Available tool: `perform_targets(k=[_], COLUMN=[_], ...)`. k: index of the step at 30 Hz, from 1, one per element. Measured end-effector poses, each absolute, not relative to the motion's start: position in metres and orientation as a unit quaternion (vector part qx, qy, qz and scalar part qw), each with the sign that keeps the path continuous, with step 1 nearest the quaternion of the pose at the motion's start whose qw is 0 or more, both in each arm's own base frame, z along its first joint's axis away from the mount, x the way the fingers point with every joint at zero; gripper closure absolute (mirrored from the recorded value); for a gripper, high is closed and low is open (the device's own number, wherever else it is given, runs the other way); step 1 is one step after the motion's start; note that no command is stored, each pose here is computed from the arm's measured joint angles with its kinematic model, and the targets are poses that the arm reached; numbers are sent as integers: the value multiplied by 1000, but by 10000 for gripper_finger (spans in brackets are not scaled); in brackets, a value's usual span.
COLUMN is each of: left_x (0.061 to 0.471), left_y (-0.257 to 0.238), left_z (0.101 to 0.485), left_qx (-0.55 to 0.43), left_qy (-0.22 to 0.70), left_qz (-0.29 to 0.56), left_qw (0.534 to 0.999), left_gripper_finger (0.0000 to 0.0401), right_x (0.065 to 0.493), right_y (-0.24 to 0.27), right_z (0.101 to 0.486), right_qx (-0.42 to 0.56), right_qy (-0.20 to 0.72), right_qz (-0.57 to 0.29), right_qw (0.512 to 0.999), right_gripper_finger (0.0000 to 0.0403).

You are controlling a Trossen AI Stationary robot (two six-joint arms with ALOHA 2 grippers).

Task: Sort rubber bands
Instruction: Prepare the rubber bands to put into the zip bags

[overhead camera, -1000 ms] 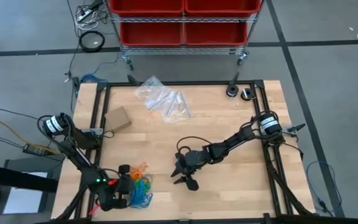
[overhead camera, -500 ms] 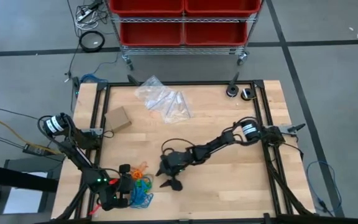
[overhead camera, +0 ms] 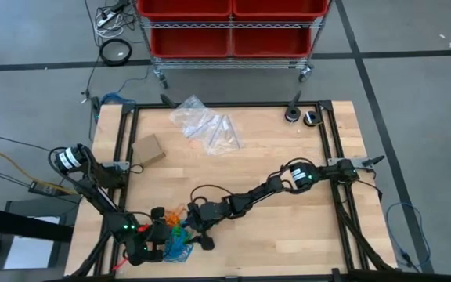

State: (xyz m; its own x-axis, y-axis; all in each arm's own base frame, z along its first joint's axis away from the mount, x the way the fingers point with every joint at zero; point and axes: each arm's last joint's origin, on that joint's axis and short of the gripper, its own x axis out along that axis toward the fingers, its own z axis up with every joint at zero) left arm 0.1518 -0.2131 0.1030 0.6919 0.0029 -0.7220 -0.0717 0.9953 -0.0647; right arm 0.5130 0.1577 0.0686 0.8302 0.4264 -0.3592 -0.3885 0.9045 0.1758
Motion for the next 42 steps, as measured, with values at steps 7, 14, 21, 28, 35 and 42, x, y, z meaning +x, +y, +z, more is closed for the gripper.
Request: perform_targets(k=[7, 14, 21, 28, 35, 42], left_x=[164, 174, 179, 192, 213, 233], left_y=[-212, -206, -203, -197, -177, -144], left_z=[106, 108, 109, 114, 122, 155], left_qx=[-69, -66, -52, -21, 14, 73], left_qy=[370, 363, 362, 337, 303, 259], left_qz=[24, 31, 26, 58, 117, 164], left_qw=[926, 929, 930, 940, 946, 949], left_gripper_finger=[379, 378, 380, 382, 383, 384], right_x=[518, 519, 518, 513, 498, 476], right_y=[155, 153, 152, 136, 117, 99], right_z=[71, 70, 73, 103, 146, 192], right_qx=[50, 53, 52, 5, -48, -74], right_qy=[203, 195, 202, 264, 334, 375], right_qz=[210, 205, 202, 171, 116, 24], right_qw=[955, 958, 957, 949, 934, 924], right_gripper_finger=[145, 282, 383, 396, 397, 397])
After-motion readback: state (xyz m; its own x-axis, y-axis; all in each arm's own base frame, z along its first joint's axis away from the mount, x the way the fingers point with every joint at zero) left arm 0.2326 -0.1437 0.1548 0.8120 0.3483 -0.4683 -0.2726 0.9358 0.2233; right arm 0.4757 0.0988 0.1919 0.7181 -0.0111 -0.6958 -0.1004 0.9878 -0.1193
